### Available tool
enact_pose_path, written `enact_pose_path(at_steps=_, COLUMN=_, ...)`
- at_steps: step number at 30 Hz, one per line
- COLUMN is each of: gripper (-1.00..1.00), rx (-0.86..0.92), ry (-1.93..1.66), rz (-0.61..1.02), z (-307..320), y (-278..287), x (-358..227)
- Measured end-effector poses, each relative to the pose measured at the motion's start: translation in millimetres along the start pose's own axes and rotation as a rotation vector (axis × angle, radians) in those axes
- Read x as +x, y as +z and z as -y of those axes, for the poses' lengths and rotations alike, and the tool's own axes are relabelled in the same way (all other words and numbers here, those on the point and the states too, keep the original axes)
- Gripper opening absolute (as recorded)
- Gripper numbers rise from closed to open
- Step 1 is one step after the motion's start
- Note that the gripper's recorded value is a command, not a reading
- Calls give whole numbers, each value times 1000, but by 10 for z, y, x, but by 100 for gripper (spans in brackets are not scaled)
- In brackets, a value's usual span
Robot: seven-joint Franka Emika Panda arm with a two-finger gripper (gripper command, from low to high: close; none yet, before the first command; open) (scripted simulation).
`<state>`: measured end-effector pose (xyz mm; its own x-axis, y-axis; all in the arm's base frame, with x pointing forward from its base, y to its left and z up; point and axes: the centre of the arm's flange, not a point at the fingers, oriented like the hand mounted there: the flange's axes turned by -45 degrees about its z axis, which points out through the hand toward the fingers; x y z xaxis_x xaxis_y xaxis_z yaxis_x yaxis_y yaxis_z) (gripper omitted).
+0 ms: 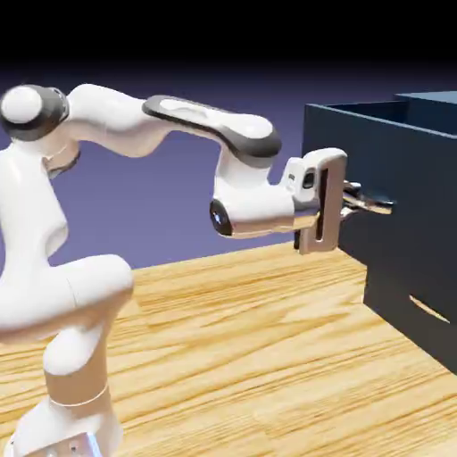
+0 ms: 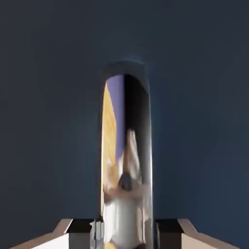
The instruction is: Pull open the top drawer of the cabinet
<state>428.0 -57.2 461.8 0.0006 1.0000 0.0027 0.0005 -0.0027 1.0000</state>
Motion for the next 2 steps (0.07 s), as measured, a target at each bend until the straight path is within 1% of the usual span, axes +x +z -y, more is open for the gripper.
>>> enact_pose_path(at_steps=2, gripper=100, rx=0, ry=-2, rz=-1, z=-2, y=2, x=4)
